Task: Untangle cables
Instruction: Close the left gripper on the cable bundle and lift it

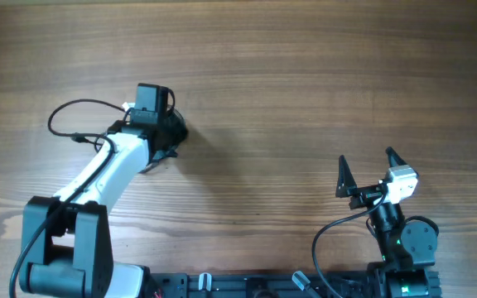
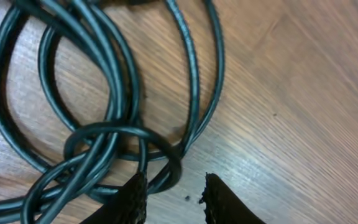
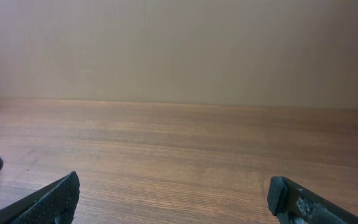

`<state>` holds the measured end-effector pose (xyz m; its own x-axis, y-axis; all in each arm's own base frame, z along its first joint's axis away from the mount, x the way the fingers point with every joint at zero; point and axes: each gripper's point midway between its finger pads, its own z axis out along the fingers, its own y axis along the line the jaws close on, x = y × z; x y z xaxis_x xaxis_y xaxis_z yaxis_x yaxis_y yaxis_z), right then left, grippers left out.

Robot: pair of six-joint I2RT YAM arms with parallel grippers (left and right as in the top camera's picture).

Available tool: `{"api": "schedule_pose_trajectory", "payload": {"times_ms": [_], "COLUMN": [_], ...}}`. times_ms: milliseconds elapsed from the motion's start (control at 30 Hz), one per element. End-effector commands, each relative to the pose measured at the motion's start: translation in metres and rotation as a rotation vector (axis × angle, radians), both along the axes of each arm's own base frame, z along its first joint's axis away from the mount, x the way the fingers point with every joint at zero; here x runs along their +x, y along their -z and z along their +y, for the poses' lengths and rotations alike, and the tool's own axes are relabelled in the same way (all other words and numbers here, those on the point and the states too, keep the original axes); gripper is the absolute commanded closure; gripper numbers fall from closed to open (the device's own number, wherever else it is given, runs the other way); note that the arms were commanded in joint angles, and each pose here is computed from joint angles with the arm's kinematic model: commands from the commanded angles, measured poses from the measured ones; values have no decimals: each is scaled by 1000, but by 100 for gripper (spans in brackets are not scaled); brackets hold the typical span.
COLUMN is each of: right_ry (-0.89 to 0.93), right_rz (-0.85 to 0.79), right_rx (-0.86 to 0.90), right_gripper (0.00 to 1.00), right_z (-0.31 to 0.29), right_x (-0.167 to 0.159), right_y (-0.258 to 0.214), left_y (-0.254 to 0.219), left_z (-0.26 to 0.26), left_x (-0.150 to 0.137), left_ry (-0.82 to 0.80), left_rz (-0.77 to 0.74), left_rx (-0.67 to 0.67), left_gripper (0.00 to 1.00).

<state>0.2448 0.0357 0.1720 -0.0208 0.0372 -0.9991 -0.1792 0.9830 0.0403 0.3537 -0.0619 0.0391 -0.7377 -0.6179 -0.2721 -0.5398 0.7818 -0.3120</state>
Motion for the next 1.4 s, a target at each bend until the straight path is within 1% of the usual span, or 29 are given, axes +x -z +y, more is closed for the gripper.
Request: {"api": "schedule_pose_trajectory", "payload": {"times_ms": [0, 100, 133, 167, 200, 267, 367, 500, 567, 600, 667, 700, 767, 867, 1300, 1367], "right_ry": [12, 12, 12, 12, 12, 12, 12, 12, 12, 12, 12, 12, 12, 12, 12, 12], "right_rz": [-11, -11, -10, -10, -11, -11, -11, -11, -11, -10, -11, -11, -10, -10, -10, -11], "right_rx": [-12, -12, -11, -12, -12, -12, -12, -12, -12, -12, -12, -12, -12, -12, -12, -12], "right_gripper": [0, 0, 0, 0, 0, 0, 0, 0, 0, 0, 0, 0, 0, 0, 0, 0], "right_z": [-2, -2, -2, -2, -2, -2, -2, -2, -2, -2, -2, -2, -2, -2, -2, -2], "right_x": [0, 0, 0, 0, 0, 0, 0, 0, 0, 0, 0, 0, 0, 0, 0, 0], "right_y": [-2, -2, -2, -2, -2, -2, -2, -2, -2, -2, -2, -2, -2, -2, -2, -2], "left_y": [7, 26, 33, 35, 35, 30, -2, -67, -89, -93, -87, -77, -69, -64, -63, -63], "left_z": [15, 16, 16, 16, 16, 15, 12, -17, -22, -20, -19, -17, -16, -16, -14, -14], "left_x": [0, -4, -3, -2, -1, 4, 9, 6, 1, -5, -15, -23, -30, -30, -29, -29], "left_ry": [-70, -81, -80, -80, -81, -81, -66, 13, 32, 31, 29, 26, 27, 70, 64, 111], "left_rz": [4, 55, 64, 64, 59, 37, -45, -182, -228, -225, -177, -122, -78, -71, -73, -80], "left_rx": [77, 85, 88, 88, 87, 82, 60, -118, -154, -152, -144, -135, -125, -102, -93, -70], "left_gripper": [68, 68, 74, 88, 96, 96, 96, 96, 96, 96, 96, 96, 96, 96, 96, 96]}}
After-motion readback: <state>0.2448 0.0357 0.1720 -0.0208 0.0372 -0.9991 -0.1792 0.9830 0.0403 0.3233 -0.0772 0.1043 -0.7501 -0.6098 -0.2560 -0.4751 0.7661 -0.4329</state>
